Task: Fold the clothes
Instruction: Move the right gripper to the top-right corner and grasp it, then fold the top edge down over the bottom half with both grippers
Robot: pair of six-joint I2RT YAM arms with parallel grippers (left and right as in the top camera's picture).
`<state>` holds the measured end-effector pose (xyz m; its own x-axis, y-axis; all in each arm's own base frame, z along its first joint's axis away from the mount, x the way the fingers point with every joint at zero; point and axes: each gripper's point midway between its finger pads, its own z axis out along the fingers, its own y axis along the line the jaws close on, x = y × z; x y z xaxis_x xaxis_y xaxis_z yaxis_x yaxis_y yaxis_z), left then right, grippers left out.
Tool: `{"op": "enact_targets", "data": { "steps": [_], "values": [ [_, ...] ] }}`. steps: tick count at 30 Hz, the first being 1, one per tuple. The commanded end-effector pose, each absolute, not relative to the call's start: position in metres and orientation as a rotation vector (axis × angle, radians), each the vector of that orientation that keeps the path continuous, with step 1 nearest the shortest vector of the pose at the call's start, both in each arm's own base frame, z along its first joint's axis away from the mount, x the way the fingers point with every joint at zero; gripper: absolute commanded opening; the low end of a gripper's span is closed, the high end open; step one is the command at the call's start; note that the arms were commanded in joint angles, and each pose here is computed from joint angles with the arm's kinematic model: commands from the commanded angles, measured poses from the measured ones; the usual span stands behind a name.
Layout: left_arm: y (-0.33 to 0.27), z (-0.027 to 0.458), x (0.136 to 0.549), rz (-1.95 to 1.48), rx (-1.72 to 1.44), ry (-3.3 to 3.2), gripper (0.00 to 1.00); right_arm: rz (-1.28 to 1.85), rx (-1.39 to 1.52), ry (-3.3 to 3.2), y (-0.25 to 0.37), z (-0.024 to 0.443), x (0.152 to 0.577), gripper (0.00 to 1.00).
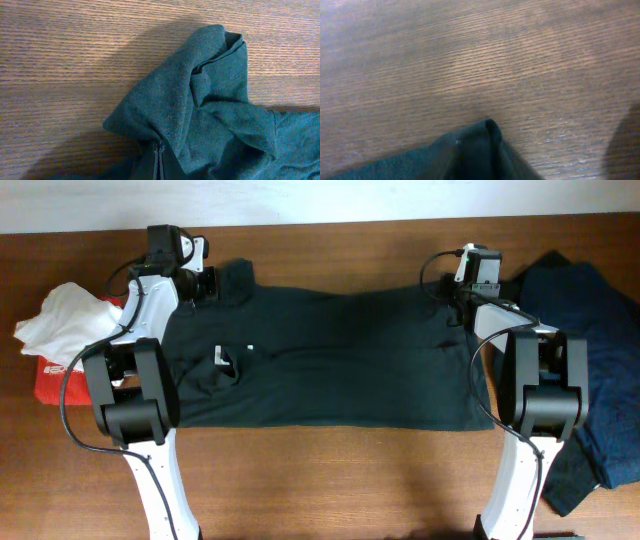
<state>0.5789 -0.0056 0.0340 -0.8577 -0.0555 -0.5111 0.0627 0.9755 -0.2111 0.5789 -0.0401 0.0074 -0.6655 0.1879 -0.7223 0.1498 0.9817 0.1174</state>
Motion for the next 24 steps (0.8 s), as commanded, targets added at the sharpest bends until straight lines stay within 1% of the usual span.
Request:
{"op": "enact_targets", "data": {
  "steps": [1, 5, 10, 13, 17, 24],
  "values": [
    [-0.01, 0.052, 0.58, -0.33, -0.005, 2.556, 0.01, 0.071, 0.284, 2.333, -0.042, -0.004, 0.577, 0.04],
    [-0.017, 0.075, 0.579, -0.397, 0.015, 2.519, 0.01, 0.068, 0.29, 2.353, -0.043, 0.003, 0.575, 0.04],
    [-0.011, 0.119, 0.569, -0.391, 0.008, 2.483, 0.01, 0.059, 0.296, 2.377, -0.044, 0.048, 0.578, 0.04],
    [-0.008, 0.134, 0.558, -0.39, -0.003, 2.495, 0.0, 0.054, 0.302, 2.457, -0.044, 0.068, 0.569, 0.04],
    [0.003, 0.144, 0.536, -0.392, -0.048, 2.55, 0.0, 0.0, 0.324, 2.609, -0.047, 0.088, 0.541, 0.04],
    [0.029, 0.142, 0.487, -0.434, -0.183, 2.709, 0.0, -0.125, 0.365, 2.844, -0.056, 0.114, 0.484, 0.04]
  ]
}}
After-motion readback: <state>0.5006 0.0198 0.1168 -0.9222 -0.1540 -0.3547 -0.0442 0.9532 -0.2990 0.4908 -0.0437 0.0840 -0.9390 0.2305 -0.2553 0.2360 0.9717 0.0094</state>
